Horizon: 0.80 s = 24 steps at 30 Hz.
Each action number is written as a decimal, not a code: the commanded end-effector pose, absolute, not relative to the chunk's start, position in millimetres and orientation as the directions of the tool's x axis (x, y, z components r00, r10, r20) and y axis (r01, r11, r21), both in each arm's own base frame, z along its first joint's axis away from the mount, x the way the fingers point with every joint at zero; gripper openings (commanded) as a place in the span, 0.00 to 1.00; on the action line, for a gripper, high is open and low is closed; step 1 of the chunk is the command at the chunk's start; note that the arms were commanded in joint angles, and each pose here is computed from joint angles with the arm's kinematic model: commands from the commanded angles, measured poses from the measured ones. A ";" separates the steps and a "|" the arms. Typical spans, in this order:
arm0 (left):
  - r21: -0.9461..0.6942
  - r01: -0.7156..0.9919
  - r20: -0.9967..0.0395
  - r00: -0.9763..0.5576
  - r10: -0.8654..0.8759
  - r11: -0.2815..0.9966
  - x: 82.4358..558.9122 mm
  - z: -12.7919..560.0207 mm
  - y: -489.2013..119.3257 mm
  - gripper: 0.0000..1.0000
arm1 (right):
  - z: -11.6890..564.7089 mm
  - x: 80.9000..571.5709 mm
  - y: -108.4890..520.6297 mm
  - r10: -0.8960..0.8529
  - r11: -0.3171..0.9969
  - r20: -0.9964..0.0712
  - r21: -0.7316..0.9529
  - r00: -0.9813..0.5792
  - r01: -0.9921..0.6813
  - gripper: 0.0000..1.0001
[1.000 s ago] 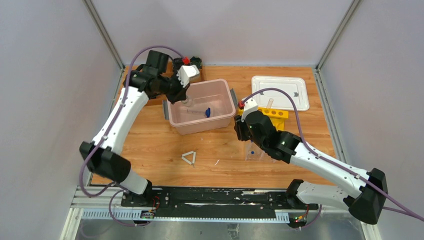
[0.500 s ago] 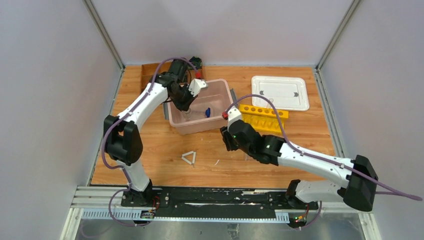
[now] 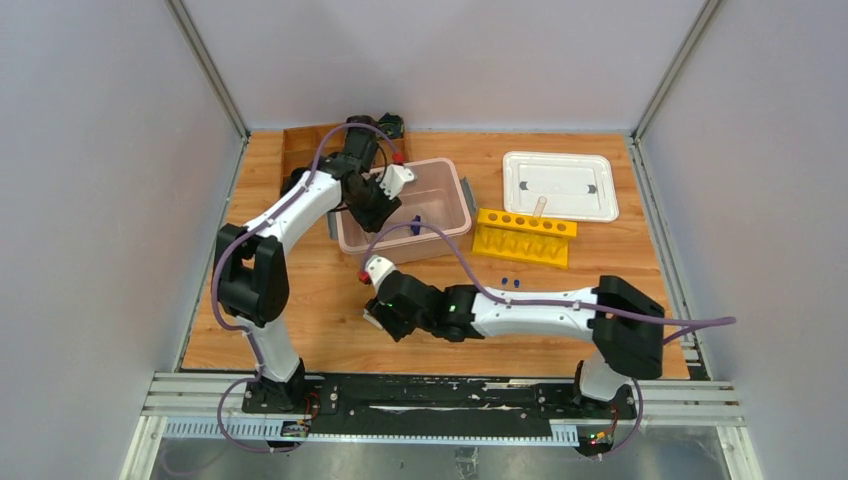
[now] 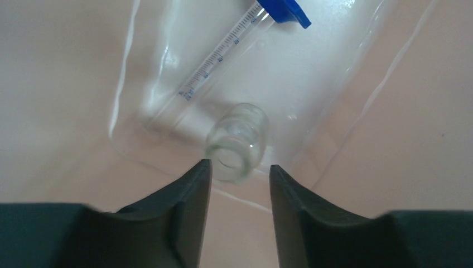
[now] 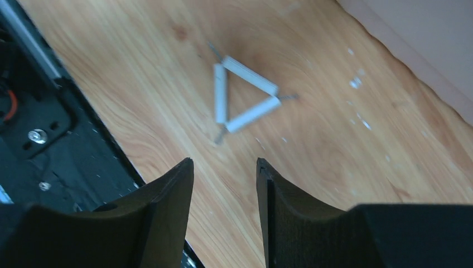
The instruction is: Organize the chemistry lab equipment
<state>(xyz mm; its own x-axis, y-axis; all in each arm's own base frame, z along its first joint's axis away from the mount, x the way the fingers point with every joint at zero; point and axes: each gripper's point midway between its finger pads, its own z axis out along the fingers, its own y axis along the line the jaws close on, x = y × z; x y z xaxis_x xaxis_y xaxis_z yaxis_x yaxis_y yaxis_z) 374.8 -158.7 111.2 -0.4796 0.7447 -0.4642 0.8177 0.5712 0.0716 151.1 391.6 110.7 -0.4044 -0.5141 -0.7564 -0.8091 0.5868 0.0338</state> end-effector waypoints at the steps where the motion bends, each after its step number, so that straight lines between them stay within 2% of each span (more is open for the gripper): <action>1: 0.113 0.822 -0.534 -0.424 0.732 0.558 374.7 142.8 -165.4 0.55 | 107.5 136.2 432.3 -0.555 0.482 -0.754 0.053 -0.351 -0.875 0.49; 3: 0.119 0.824 -0.548 -0.411 0.728 0.554 369.8 155.9 -164.8 0.67 | 90.2 136.9 440.1 -0.584 0.476 -0.730 0.046 -0.355 -0.878 0.49; 7: 0.144 0.814 -0.587 -0.387 0.711 0.562 361.7 188.9 -162.6 0.81 | 66.4 141.7 449.6 -0.622 0.475 -0.700 0.020 -0.351 -0.880 0.49; 10: 0.193 0.778 -0.646 -0.358 0.674 0.598 358.0 228.6 -157.9 0.99 | 52.9 145.4 452.5 -0.644 0.473 -0.683 -0.002 -0.345 -0.881 0.48; 18: 0.305 0.580 -0.792 -0.287 0.539 0.756 339.1 337.0 -127.3 1.00 | 28.2 155.0 447.8 -0.668 0.499 -0.646 -0.021 -0.369 -0.866 0.40; 24: 0.327 0.512 -0.841 -0.227 0.492 0.794 312.2 372.6 -110.6 1.00 | 21.4 151.8 443.3 -0.682 0.497 -0.627 -0.018 -0.377 -0.868 0.19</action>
<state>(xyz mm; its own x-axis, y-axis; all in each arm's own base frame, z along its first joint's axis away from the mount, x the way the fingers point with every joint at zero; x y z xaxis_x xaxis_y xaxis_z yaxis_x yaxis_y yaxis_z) 323.9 -120.3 356.7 -0.2287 0.5317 -0.8155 0.5692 0.7526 0.3311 150.1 446.5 31.5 -0.3687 -0.6626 -0.6520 -0.8704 0.4922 -0.0080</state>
